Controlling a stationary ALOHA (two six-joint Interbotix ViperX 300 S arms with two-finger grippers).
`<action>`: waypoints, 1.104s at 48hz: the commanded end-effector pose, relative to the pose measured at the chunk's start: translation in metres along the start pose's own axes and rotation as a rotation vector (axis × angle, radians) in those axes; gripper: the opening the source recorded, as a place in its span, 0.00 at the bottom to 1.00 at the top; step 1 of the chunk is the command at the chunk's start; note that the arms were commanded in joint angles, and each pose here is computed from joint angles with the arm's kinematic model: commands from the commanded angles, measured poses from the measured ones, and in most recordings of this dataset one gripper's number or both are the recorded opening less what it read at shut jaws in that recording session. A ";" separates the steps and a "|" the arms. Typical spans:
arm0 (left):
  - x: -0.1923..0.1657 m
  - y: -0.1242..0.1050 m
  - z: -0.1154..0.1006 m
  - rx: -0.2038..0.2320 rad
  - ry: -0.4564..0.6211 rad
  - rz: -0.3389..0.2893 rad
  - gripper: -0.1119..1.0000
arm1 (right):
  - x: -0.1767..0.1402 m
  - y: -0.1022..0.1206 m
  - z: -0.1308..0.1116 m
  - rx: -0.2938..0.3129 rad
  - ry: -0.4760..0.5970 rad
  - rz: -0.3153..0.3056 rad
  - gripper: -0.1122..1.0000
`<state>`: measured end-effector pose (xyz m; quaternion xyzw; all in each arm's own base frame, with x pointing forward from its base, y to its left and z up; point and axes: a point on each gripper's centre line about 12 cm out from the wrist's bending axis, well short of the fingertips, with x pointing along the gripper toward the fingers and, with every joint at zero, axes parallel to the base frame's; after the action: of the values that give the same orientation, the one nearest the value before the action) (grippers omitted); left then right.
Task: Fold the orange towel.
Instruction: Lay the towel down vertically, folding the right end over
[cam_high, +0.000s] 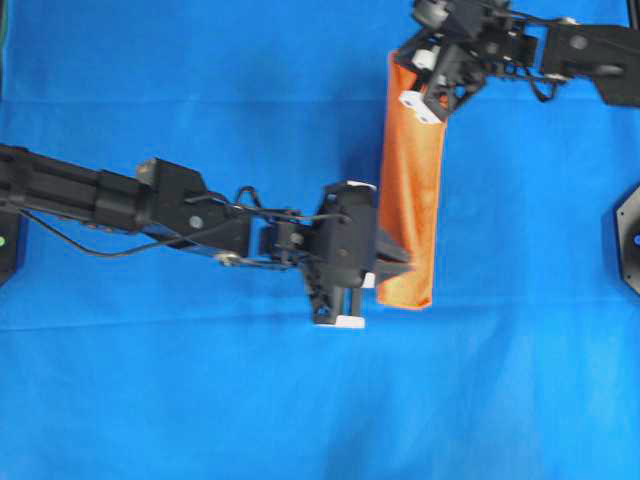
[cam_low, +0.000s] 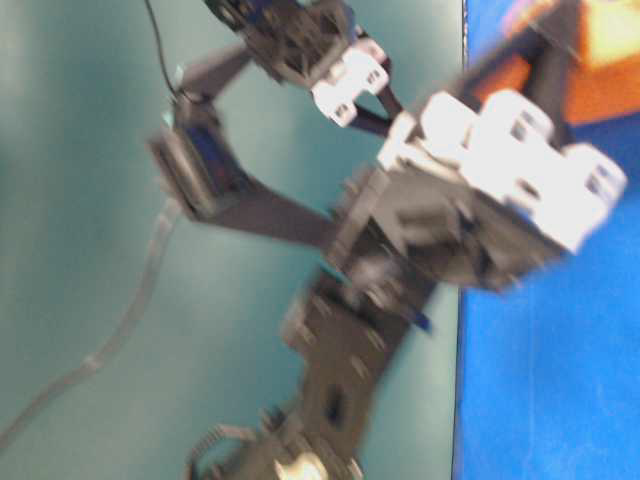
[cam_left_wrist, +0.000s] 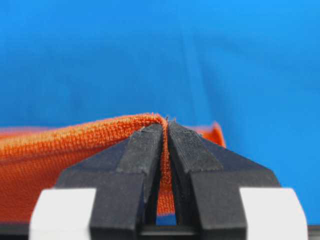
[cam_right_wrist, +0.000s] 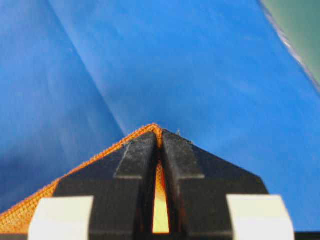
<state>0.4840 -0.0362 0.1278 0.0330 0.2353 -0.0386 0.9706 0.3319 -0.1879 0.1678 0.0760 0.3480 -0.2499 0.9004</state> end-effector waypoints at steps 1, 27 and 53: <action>-0.022 -0.006 0.009 -0.023 -0.053 -0.009 0.12 | 0.007 0.001 0.023 -0.006 -0.064 0.012 0.13; -0.047 -0.007 -0.027 -0.109 0.006 -0.009 0.15 | 0.030 0.020 0.037 -0.075 -0.073 0.047 0.13; -0.047 -0.003 -0.015 -0.096 -0.006 -0.004 0.66 | 0.025 0.023 0.029 -0.144 -0.053 0.045 0.62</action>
<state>0.4328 -0.0365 0.1162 -0.0146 0.2541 -0.0294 0.9666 0.3757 -0.1866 0.1558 0.0204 0.3582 -0.2048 0.9107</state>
